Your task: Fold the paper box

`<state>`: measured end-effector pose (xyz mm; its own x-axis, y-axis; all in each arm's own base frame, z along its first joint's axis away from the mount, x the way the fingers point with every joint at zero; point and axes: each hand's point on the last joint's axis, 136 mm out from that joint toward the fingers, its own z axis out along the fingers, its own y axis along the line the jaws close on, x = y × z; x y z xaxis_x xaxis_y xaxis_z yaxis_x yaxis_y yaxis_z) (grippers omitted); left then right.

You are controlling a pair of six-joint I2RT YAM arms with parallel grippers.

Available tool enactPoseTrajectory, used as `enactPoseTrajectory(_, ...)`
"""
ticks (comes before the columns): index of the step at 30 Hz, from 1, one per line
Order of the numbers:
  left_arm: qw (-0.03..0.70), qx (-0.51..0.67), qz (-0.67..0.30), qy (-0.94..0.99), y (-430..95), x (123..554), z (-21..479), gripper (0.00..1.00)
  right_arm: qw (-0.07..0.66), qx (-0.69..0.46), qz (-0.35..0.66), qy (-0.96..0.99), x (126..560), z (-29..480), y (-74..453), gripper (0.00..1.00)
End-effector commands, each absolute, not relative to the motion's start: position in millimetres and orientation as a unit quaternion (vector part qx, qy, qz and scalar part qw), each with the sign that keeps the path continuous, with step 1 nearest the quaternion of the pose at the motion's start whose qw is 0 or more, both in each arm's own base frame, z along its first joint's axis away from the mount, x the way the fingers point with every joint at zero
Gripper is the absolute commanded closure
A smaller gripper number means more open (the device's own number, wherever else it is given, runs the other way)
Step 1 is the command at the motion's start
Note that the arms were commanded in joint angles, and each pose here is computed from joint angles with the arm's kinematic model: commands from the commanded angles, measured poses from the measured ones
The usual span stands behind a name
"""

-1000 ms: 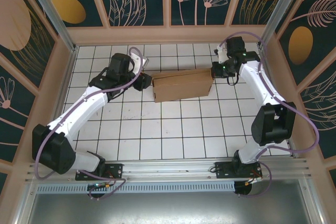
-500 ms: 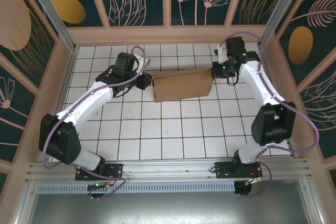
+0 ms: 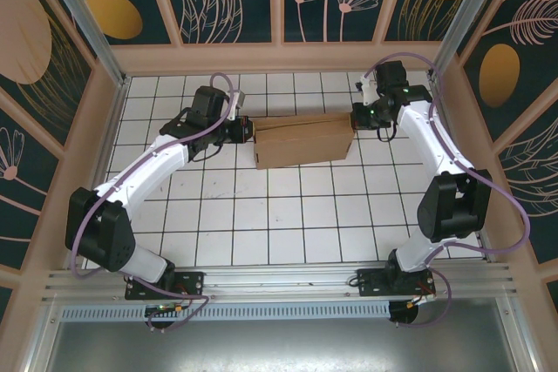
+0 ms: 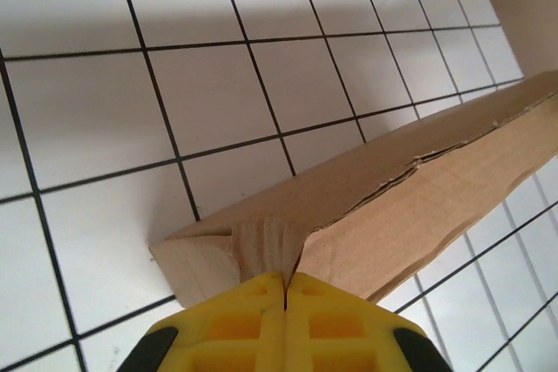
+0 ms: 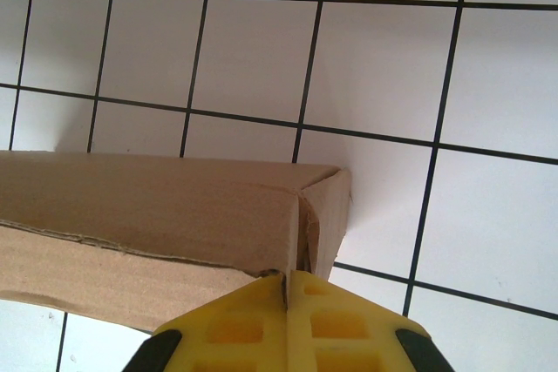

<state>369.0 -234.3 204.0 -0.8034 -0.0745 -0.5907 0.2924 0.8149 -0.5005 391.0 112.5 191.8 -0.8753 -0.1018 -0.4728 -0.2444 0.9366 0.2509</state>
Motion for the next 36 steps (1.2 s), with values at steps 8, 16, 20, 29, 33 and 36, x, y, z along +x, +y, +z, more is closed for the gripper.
enactPoseTrajectory(8,0.281,0.001,-0.376,0.883,-258,382,242,1.00,0.203,-0.094,0.157,0.962,379,182,116,1.00)
enactPoseTrajectory(16,0.271,0.009,-0.362,0.892,-256,383,226,1.00,0.202,-0.097,0.160,0.961,378,178,117,1.00)
enactPoseTrajectory(20,0.286,0.032,-0.326,0.900,-246,381,214,1.00,0.202,-0.097,0.159,0.961,377,176,116,1.00)
enactPoseTrajectory(29,0.279,0.052,-0.280,0.917,-235,378,186,1.00,0.202,-0.094,0.162,0.961,377,174,117,1.00)
enactPoseTrajectory(33,0.273,0.046,-0.287,0.917,-235,374,171,1.00,0.199,-0.092,0.167,0.961,375,169,118,1.00)
enactPoseTrajectory(36,0.268,0.041,-0.298,0.915,-238,373,162,1.00,0.198,-0.094,0.173,0.960,373,164,121,1.00)
